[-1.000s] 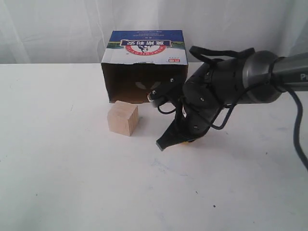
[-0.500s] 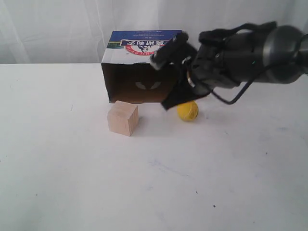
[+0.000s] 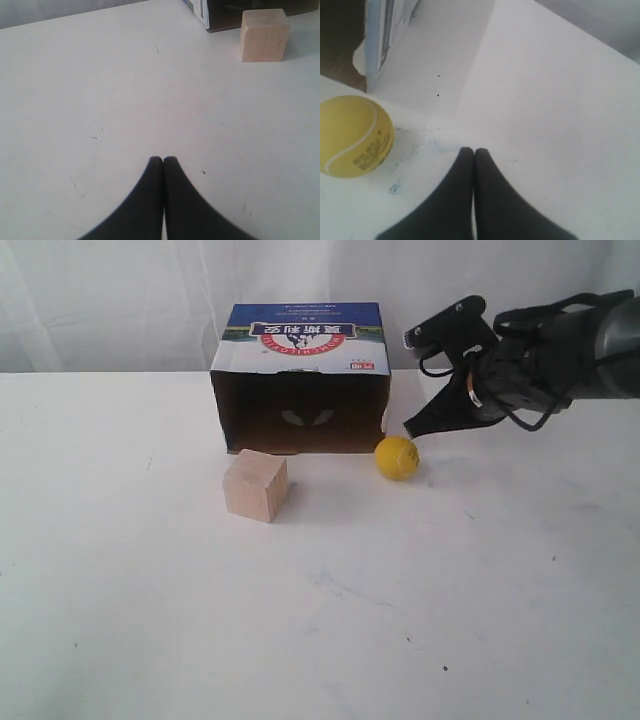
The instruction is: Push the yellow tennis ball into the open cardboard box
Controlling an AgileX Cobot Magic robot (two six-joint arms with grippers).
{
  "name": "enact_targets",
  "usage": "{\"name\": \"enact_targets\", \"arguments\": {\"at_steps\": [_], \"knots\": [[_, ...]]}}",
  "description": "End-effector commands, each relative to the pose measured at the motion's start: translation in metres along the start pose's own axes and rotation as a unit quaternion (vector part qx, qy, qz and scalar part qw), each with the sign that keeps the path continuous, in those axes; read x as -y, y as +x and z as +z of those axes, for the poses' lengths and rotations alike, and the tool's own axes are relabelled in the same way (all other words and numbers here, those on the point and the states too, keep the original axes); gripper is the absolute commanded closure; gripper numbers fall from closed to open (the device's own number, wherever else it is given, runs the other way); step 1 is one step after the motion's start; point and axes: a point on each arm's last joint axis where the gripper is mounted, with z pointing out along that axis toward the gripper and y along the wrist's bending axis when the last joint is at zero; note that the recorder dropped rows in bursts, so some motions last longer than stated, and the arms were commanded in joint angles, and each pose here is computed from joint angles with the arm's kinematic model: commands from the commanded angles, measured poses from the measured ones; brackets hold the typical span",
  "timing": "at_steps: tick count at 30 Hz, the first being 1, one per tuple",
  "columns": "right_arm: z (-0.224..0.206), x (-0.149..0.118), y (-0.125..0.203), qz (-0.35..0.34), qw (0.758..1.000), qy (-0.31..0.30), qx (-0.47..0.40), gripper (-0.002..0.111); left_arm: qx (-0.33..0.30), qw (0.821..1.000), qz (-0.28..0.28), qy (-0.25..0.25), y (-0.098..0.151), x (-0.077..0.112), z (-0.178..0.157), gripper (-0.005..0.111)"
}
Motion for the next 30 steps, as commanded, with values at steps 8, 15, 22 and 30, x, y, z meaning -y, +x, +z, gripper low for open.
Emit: {"name": "enact_targets", "arguments": {"at_steps": [8,15,22,30], "knots": [[0.031,-0.012,0.008,0.043,0.998,-0.033,-0.007,0.108,0.001,1.000,-0.006,-0.001,0.001,0.000,0.000,0.107],[0.034,-0.036,0.012,0.035,0.998,-0.052,-0.021,0.108,0.001,1.000,-0.006,-0.001,0.001,0.000,0.000,0.107],[0.046,-0.051,0.022,0.031,0.997,-0.063,-0.040,0.108,0.001,1.000,-0.006,-0.001,0.001,0.000,0.000,0.107],[0.045,-0.069,0.022,0.021,0.996,-0.082,-0.037,0.108,0.001,1.000,-0.006,-0.001,0.001,0.000,0.000,0.107]]}}
